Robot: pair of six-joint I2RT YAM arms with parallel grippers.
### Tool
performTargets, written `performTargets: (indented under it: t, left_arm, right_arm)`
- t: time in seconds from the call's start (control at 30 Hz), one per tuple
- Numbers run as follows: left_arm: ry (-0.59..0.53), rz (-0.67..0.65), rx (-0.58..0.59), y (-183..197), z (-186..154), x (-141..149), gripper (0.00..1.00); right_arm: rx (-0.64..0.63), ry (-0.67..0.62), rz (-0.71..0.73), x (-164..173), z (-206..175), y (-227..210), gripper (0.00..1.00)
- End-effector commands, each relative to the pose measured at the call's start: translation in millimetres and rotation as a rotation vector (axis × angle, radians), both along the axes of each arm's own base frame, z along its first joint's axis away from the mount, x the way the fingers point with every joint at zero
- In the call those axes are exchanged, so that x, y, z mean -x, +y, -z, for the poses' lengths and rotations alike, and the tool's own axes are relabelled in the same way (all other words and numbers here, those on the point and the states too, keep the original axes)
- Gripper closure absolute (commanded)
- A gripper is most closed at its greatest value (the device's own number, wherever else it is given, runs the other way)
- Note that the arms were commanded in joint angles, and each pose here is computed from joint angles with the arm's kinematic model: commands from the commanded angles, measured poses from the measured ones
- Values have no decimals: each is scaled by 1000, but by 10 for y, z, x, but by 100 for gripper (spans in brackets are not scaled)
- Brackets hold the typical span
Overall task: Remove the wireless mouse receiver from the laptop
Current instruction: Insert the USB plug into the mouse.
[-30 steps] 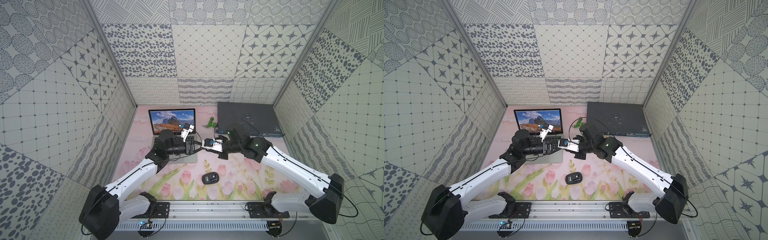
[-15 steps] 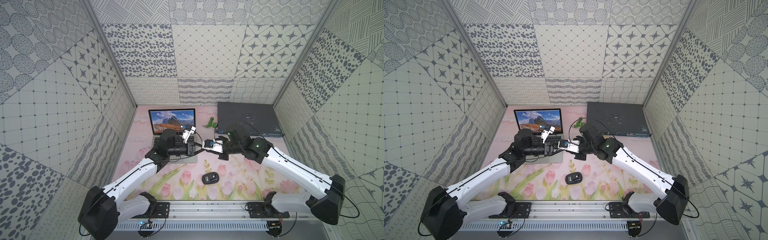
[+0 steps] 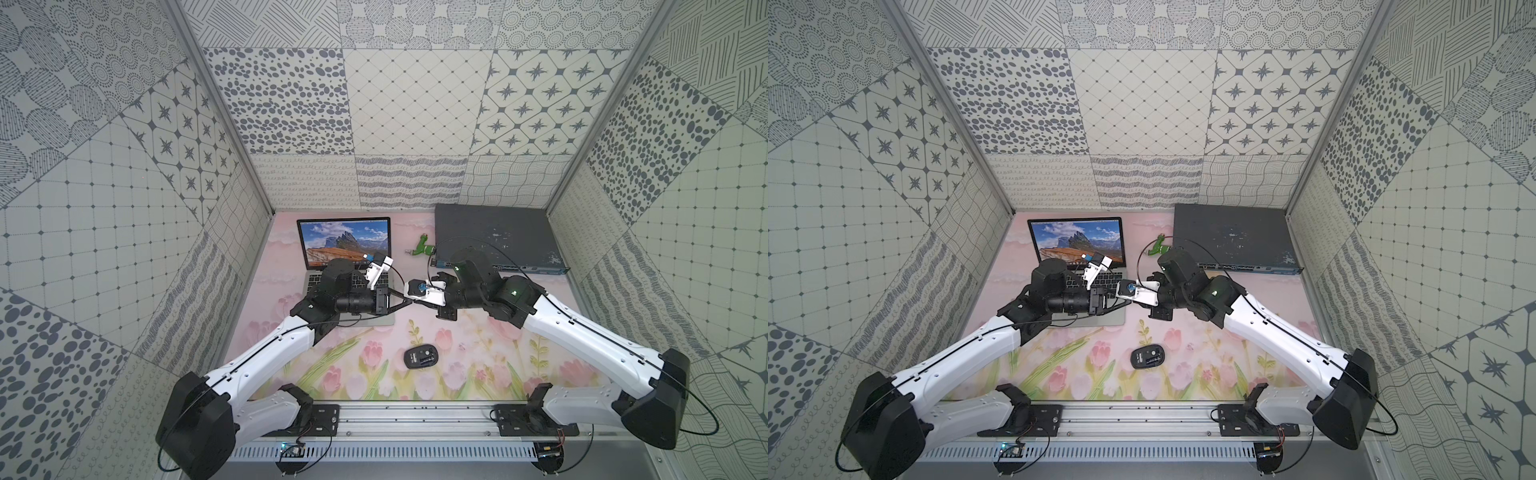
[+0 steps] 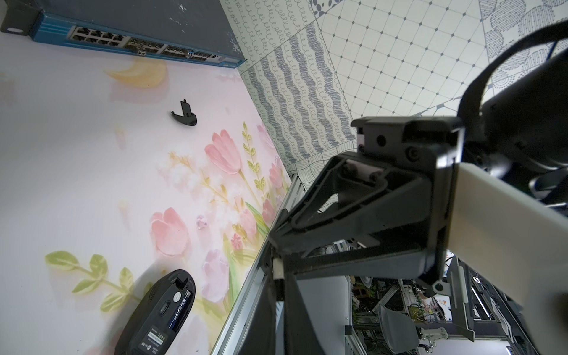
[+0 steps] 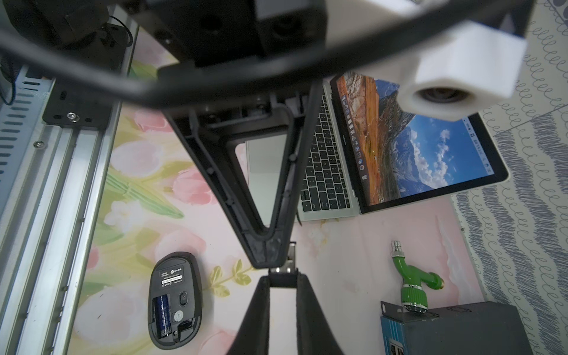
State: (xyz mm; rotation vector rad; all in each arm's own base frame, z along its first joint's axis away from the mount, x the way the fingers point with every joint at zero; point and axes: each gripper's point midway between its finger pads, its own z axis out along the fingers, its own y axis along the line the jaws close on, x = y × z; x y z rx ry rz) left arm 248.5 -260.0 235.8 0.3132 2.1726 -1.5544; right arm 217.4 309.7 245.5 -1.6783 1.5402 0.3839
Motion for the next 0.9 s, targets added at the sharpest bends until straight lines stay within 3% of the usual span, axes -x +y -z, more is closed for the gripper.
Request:
performTargets:
  t: [0.0, 0.07, 0.1, 0.23, 0.3, 0.43, 0.53, 0.73, 0.87]
  left_arm:
    - [-76, -7, 12, 0, -126, -31, 100]
    - [-107, 18, 41, -20, -210, 0, 100]
    - [-129, 39, 70, -36, -279, 32, 100]
    - [-213, 140, 231, -86, -693, 196, 100]
    - [-226, 214, 323, -101, -900, 317, 100]
    - [-297, 284, 460, -30, -1171, 536, 100]
    - [-296, 321, 500, -32, -1224, 625, 100]
    - [-354, 361, 518, -18, -1341, 841, 100]
    - [-374, 388, 527, 1, -1416, 961, 100]
  right_arm:
    - [-32, -30, -38, 94, -99, 14, 96]
    - [-51, -41, -51, 129, -162, 11, 68]
    - [-66, -47, -67, 165, -200, 11, 60]
    - [-232, -123, -200, 463, -519, 18, 47]
    - [-388, -217, -275, 673, -816, -30, 43]
    - [-585, -343, -331, 906, -1191, -162, 45]
    - [-673, -398, -358, 981, -1350, -192, 49]
    - [-683, -437, -331, 846, -1418, -126, 63]
    - [-701, -431, -338, 756, -1412, -98, 65]
